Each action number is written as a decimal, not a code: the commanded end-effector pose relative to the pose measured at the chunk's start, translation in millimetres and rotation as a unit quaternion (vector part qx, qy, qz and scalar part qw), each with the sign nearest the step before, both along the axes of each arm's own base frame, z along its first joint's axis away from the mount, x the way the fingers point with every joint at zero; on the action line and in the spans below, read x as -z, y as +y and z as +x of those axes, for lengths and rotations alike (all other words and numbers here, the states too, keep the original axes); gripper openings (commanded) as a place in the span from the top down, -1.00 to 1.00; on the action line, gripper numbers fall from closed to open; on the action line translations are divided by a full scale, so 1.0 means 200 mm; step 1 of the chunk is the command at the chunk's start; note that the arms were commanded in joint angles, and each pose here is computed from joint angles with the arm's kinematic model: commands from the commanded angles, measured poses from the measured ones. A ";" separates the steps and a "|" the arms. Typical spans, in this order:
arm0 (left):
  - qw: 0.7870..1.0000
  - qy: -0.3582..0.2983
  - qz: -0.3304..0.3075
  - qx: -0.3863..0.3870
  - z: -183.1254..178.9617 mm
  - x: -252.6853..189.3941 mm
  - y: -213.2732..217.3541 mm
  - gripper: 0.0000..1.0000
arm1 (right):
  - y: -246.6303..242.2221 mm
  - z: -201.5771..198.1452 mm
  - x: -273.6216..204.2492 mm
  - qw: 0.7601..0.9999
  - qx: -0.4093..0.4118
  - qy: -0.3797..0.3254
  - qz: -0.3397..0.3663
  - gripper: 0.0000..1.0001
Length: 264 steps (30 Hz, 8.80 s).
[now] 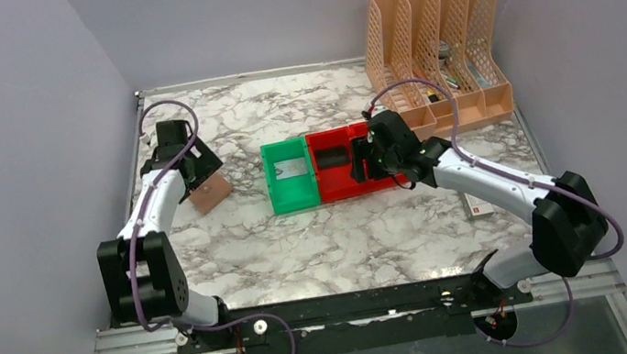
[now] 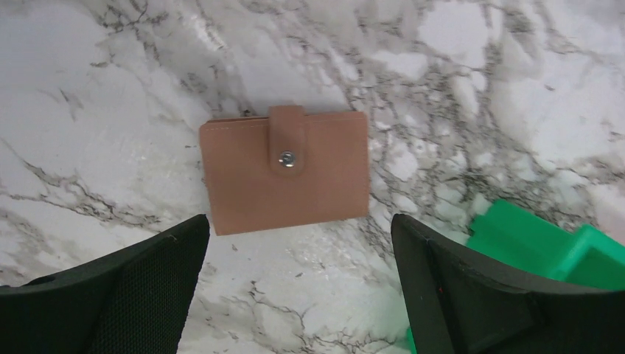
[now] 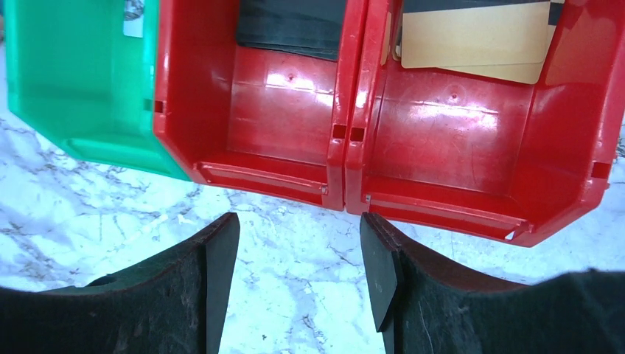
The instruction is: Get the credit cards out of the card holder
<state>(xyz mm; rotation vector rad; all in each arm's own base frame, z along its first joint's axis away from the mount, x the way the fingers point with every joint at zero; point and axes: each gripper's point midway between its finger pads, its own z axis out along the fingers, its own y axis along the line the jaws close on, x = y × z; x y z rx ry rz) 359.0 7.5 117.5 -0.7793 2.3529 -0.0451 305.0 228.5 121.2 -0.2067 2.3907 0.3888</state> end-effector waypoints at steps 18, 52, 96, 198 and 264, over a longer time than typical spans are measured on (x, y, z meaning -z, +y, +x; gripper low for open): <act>0.990 0.129 -0.032 -0.049 0.08 0.52 0.15 -0.48 | -0.03 -0.17 0.06 0.998 -0.020 0.053 0.001 -0.24; 0.977 0.164 -0.133 -0.008 -0.97 0.64 -0.45 -0.17 | 0.11 -0.31 0.02 0.988 -0.082 0.095 0.087 -0.22; 0.971 -0.038 -0.022 0.234 -1.07 0.17 -1.10 -0.98 | 0.08 -0.69 0.17 0.961 -0.151 0.097 0.209 -0.21; 0.947 0.061 -0.228 0.218 -1.15 0.58 -1.30 0.43 | 0.19 -0.76 0.53 0.979 0.000 0.185 0.091 0.86; 0.957 0.046 -0.121 0.259 -1.01 0.45 -1.28 -0.59 | 0.09 -0.56 0.30 0.992 -0.078 0.086 0.041 0.98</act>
